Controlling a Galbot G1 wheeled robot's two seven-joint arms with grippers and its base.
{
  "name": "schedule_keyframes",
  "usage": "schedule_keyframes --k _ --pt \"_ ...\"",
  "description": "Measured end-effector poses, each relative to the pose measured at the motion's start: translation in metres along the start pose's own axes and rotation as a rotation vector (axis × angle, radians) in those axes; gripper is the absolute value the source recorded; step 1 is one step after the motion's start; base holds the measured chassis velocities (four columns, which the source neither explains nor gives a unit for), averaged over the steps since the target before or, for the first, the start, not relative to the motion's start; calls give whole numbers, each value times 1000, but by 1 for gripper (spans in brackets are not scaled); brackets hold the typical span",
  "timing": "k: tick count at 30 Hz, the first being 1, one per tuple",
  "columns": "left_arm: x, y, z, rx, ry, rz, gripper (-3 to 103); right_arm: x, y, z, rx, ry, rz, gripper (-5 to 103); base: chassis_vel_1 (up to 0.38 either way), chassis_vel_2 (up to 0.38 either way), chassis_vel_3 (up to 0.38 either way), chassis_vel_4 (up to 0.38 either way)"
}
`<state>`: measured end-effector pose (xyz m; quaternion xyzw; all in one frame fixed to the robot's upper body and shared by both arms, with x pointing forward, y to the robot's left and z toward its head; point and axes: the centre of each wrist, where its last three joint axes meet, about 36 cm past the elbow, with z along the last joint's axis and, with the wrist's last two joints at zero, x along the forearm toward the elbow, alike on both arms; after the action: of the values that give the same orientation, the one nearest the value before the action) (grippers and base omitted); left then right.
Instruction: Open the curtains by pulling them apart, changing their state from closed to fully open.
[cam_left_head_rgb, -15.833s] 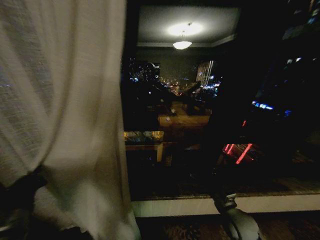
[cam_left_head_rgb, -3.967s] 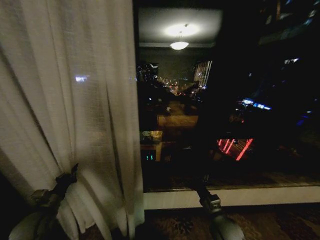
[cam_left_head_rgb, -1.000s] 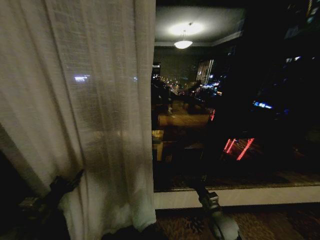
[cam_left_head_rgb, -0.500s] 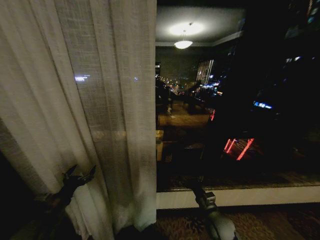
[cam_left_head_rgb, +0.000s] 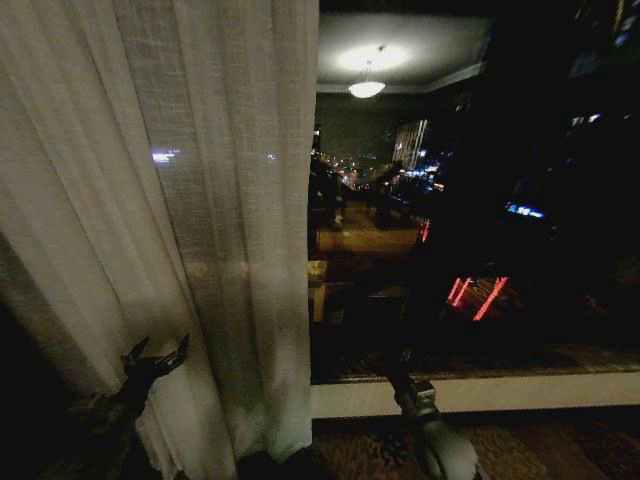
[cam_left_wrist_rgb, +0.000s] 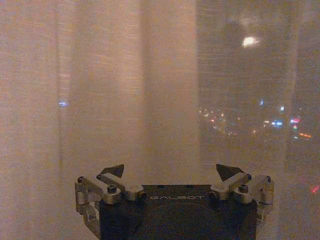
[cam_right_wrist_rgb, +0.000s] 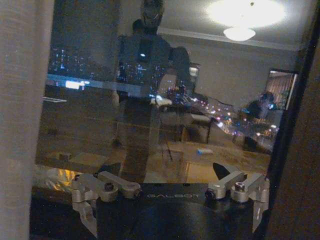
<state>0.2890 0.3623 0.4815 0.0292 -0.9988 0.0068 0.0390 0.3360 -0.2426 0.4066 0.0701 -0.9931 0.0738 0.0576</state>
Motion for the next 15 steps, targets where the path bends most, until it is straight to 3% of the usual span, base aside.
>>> schedule_keyframes --k 4,15 --pt "-5 0 3 -7 5 2 100 -3 -3 2 10 3 2 100 -139 -126 145 123" --pt "-4 6 3 -20 3 -14 100 -11 -7 6 20 5 -1 100 -248 -249 242 248"
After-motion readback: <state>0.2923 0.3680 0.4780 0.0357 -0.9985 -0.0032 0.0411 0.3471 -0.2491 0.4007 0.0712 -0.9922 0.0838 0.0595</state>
